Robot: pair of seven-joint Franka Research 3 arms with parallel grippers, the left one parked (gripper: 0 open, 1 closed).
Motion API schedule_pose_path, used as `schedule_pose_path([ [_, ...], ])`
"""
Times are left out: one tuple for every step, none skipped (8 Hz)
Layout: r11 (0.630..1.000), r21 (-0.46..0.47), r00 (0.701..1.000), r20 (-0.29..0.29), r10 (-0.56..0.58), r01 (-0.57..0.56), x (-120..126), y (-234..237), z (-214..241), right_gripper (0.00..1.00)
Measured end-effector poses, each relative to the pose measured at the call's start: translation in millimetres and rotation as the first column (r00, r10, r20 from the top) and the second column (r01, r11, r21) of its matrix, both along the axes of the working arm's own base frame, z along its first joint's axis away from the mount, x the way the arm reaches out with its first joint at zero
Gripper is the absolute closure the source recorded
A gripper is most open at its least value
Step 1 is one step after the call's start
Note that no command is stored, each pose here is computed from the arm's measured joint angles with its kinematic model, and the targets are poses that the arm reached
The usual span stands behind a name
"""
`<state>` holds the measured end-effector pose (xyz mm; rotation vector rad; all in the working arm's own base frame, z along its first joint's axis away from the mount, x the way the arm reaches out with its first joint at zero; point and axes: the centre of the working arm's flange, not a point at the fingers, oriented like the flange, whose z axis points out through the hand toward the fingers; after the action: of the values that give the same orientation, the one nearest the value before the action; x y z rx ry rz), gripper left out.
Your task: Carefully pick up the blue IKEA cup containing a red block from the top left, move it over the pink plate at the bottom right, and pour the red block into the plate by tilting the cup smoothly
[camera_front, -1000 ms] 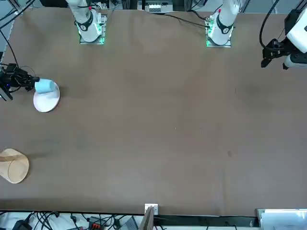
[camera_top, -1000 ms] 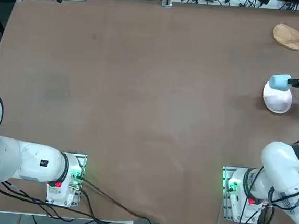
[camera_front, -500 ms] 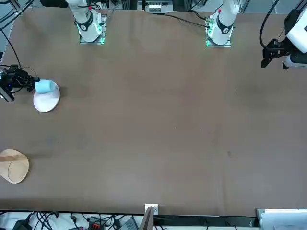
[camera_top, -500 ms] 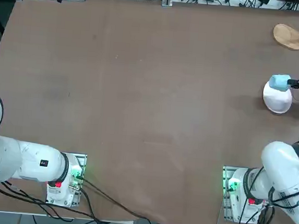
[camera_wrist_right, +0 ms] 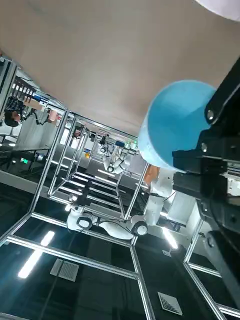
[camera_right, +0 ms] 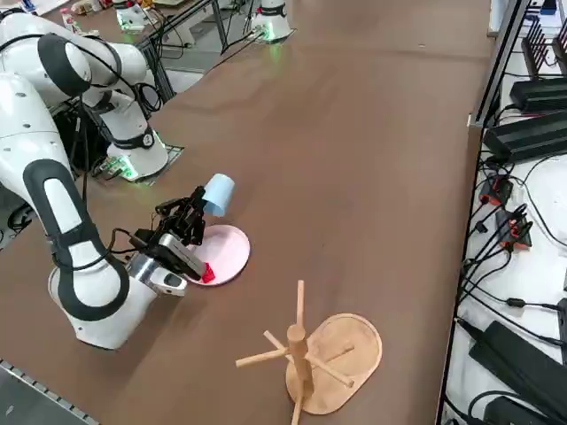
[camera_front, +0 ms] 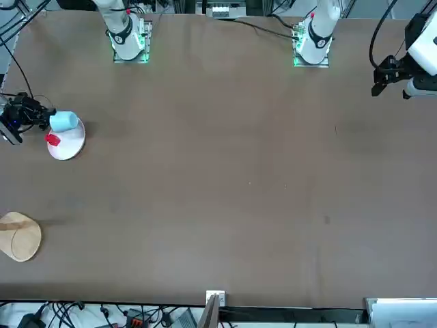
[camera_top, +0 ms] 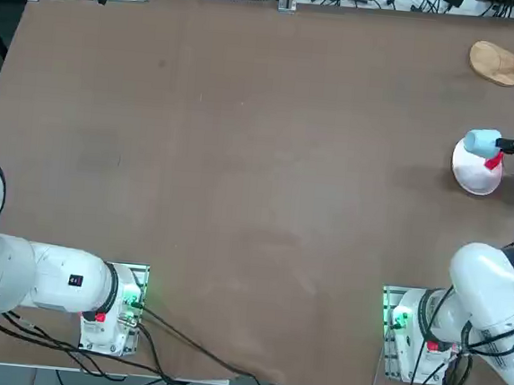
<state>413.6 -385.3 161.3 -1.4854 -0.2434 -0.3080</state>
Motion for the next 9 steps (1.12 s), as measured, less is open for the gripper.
schedule_pose_path([
  [1.000,-0.001,1.000,0.002,0.000,0.000,0.2,-0.7,0.6,0.98],
  [1.000,-0.003,1.000,0.003,-0.001,0.001,0.5,-1.0,0.8,0.98],
  [1.000,-0.010,1.000,0.004,-0.002,0.002,1.9,-1.4,1.0,0.98],
  [0.999,-0.032,1.000,-0.001,-0.007,0.007,7.0,-0.9,1.3,0.98],
  [0.997,-0.074,0.999,-0.035,-0.012,0.009,16.8,1.5,6.4,0.98],
  [0.992,-0.129,0.996,-0.084,-0.016,0.005,30.8,6.7,22.3,0.98],
  [0.980,-0.199,0.992,-0.126,-0.025,0.000,45.7,15.8,47.5,0.98],
  [0.960,-0.280,0.987,-0.155,-0.045,0.000,59.9,29.8,76.7,0.98],
  [0.932,-0.362,0.982,-0.175,-0.073,0.004,72.5,48.3,104.4,0.98],
])
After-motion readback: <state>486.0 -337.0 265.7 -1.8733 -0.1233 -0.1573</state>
